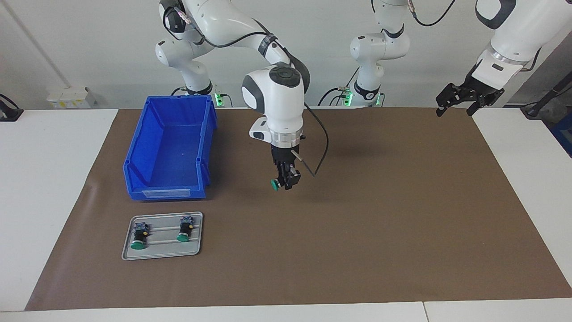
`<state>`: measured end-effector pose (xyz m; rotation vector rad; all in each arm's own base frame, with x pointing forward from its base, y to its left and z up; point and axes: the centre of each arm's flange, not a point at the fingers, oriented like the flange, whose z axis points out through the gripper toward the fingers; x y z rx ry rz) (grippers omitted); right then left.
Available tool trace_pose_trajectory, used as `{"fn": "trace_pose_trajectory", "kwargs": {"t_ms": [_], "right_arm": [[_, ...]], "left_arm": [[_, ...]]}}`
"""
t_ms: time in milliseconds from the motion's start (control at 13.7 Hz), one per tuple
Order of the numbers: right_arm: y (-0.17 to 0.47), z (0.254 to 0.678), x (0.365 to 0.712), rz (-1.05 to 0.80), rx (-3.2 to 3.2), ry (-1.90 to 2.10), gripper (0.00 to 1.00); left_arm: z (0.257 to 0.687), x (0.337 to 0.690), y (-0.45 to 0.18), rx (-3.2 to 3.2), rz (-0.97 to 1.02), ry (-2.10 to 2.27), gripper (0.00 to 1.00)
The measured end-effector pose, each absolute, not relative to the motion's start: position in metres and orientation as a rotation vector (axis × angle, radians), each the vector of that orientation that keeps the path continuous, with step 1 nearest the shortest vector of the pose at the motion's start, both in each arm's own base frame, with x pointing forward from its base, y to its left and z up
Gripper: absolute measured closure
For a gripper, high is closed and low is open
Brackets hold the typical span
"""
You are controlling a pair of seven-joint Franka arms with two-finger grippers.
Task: Place and press button with both arms
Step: 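Carry the green button with the right gripper to the table center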
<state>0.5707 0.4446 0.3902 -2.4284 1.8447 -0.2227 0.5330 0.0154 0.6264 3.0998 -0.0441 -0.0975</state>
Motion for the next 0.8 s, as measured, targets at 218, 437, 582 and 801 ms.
{"fn": "trace_pose_trajectory", "kwargs": {"t_ms": [218,437,582,801], "right_arm": [[0.458,0.346,0.561,-0.231,-2.375,2.001,0.57],[0.448,0.323,0.554,-0.223,-2.374,2.108,0.57],[0.447,0.311,0.547,-0.219,-2.396,2.122,0.57],[0.450,0.304,0.533,-0.246,-2.444,2.098,0.57]], "left_arm": [[0.626,0.533,0.015,3.100,-0.098,-0.044,0.00],[0.626,0.533,0.015,3.100,-0.098,-0.044,0.00],[0.626,0.533,0.015,3.100,-0.098,-0.044,0.00],[0.626,0.533,0.015,3.100,-0.098,-0.044,0.00]]}}
